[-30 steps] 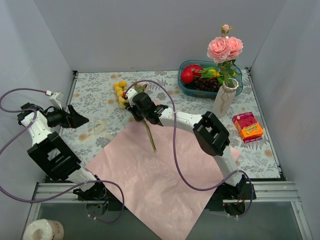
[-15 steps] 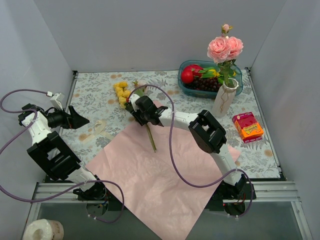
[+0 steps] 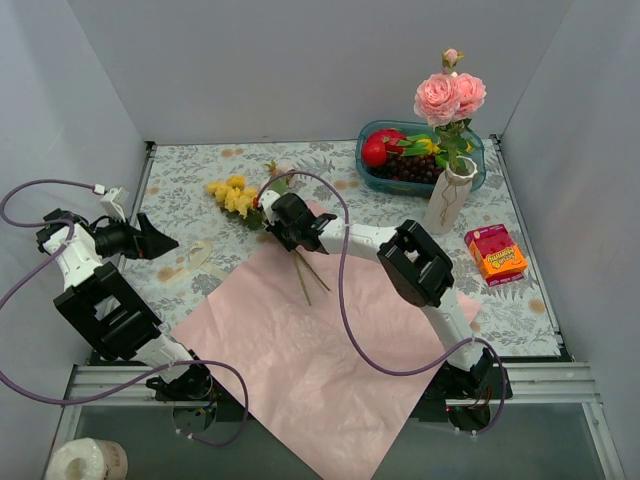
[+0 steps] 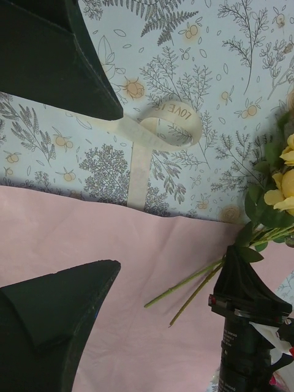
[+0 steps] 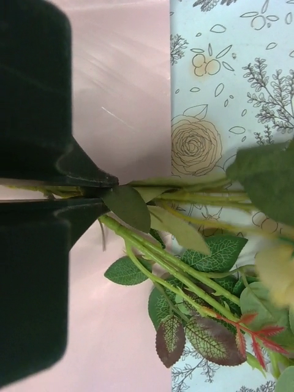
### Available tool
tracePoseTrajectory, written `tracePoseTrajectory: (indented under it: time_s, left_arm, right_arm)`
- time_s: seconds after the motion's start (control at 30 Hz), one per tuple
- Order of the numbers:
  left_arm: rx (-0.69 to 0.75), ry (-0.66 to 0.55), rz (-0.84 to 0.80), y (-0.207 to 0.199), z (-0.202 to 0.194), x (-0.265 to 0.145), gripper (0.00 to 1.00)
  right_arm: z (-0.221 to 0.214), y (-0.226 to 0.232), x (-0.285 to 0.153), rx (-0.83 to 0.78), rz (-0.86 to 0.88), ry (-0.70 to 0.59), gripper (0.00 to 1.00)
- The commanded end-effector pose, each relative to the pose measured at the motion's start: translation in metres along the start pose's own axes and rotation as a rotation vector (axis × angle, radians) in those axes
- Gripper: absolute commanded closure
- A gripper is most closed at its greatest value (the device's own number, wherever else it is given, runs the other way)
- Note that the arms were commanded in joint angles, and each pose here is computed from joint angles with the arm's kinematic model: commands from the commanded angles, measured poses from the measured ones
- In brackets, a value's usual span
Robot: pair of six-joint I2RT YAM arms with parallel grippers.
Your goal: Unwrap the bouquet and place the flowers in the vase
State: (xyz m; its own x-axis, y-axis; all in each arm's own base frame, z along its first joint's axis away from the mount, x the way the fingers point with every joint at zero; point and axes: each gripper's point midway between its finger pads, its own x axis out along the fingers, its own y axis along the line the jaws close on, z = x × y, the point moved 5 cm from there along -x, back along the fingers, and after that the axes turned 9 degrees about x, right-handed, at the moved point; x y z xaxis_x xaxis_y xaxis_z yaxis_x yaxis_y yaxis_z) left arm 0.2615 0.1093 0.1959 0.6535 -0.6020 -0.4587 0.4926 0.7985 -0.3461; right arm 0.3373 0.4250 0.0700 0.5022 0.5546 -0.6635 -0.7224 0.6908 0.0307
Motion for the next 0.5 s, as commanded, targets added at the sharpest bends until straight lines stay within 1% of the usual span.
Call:
tracePoseTrajectory:
  time_s: [0.0,0.03,0.23,0.33,0.43,0.47]
  left_arm:
    - [0.041,-0.018,0.008,-0.003,0.003,-0.004,0.02]
    - [0.043,-0.018,0.010,-0.003,0.003,-0.004,0.02]
    - [0.041,-0.020,0.008,-0.004,0.001,-0.005,0.02]
    - [0.046,-0.021,0.010,-0.005,0.002,-0.006,0.02]
    - [0.048,-0.022,0.012,-0.004,0.003,-0.007,0.02]
    - [0.046,-0.022,0.012,-0.004,0.002,-0.008,0.02]
  right_arm:
    - [0.048,-0.002,-0.032,-0.028,-0.018,-0.137,0.99]
    - [0.052,-0.004,-0.035,-0.031,-0.024,-0.148,0.99]
    - [0.114,-0.004,-0.080,-0.046,-0.040,-0.316,0.99]
    - [0.149,-0.006,-0.114,-0.052,-0.053,-0.420,0.99]
    - [0.188,-0.009,-0.159,-0.065,-0.076,-0.555,0.99]
    - [0.203,-0.011,-0.186,-0.078,-0.090,-0.616,0.99]
